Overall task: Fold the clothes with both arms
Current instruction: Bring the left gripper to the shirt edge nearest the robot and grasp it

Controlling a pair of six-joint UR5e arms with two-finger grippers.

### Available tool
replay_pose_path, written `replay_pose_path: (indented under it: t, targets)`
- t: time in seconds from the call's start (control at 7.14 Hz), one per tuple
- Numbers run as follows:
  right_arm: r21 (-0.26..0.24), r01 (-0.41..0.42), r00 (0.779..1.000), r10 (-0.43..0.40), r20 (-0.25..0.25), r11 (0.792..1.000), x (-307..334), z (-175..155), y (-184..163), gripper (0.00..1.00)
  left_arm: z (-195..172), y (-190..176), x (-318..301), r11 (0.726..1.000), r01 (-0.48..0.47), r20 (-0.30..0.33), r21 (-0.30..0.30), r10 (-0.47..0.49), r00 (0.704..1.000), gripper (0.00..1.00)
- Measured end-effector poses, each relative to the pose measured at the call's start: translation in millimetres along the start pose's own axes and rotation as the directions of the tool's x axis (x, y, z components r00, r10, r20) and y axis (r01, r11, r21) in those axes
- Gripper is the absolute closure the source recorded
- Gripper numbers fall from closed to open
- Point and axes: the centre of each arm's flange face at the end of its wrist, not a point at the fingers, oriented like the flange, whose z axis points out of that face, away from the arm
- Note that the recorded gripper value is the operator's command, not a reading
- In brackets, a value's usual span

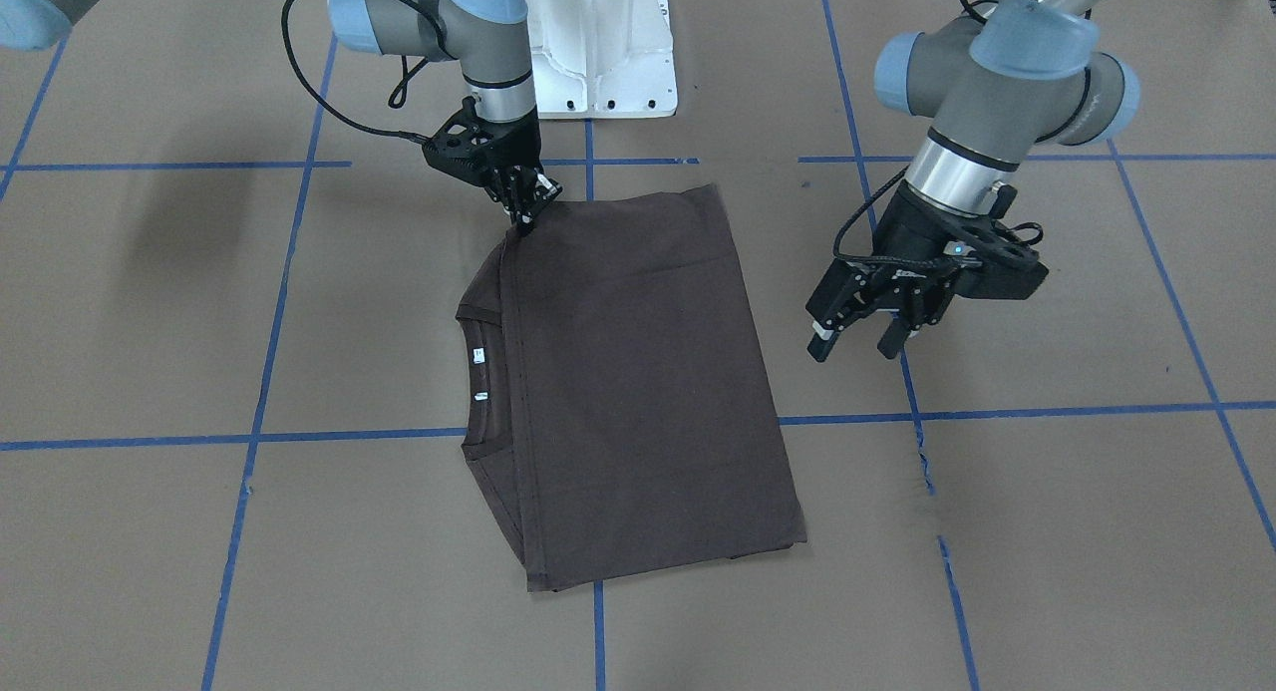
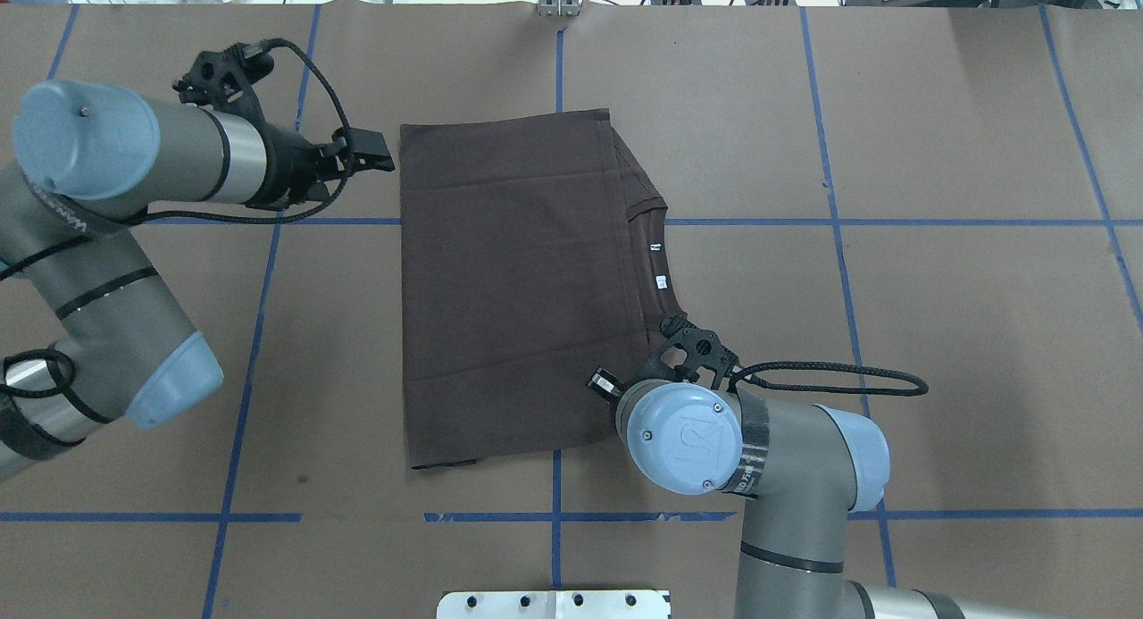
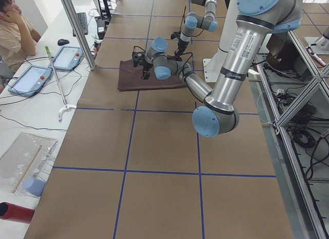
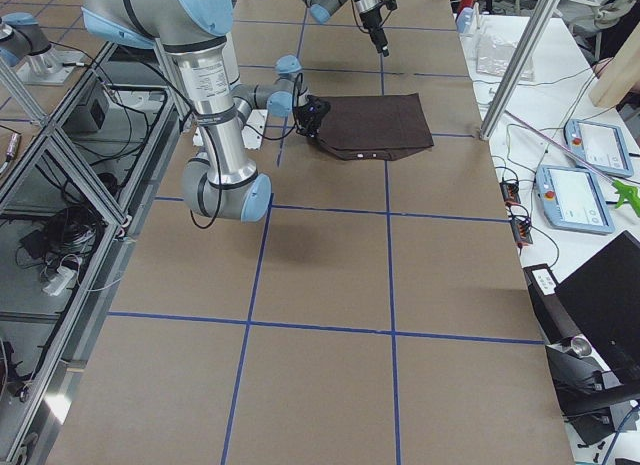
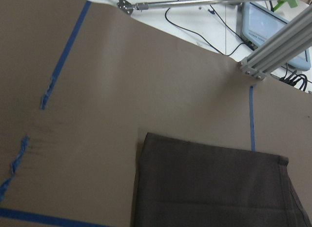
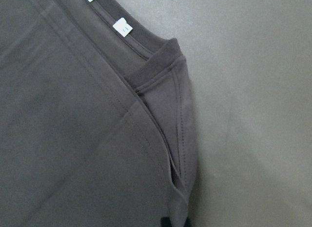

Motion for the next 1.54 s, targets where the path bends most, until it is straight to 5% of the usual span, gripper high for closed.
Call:
replay_pose_path:
  t: [0.42, 0.84, 1.12, 1.26, 1.4, 1.54]
  targets:
    - [-0.027, 0.0, 1.0, 0.0, 0.014, 1.0, 13.2, -14.4, 13.2, 1.0, 20.1, 136.3, -10.4, 0.966, 0.175, 0.061, -0.19, -0.167, 0.984, 0.0]
    - [-0.036, 0.002, 1.0, -0.001, 0.02, 0.999, 19.4, -21.8, 12.6, 1.0, 36.8, 231.8, -29.6, 0.937, 0.245, 0.152, -0.251, -0.211, 0.965, 0.03]
    - [-0.038, 0.003, 1.0, -0.003, 0.02, 0.999, 20.2, -22.1, 13.8, 1.0, 39.8, 259.4, -44.8, 0.929, 0.254, 0.192, -0.271, -0.207, 0.96, 0.17]
    - [-0.038, 0.004, 1.0, -0.003, 0.02, 0.999, 20.3, -22.1, 14.2, 1.0, 40.5, 262.7, -51.0, 0.928, 0.255, 0.203, -0.271, -0.204, 0.958, 0.34]
    - [-0.038, 0.004, 1.0, -0.003, 0.02, 0.999, 20.4, -21.9, 14.4, 1.0, 40.8, 263.9, -54.1, 0.928, 0.255, 0.208, -0.271, -0.202, 0.957, 0.77]
    - [-0.038, 0.004, 1.0, -0.004, 0.02, 0.999, 20.5, -21.8, 14.6, 1.0, 40.8, 264.1, -55.3, 0.928, 0.257, 0.211, -0.271, -0.203, 0.956, 1.0]
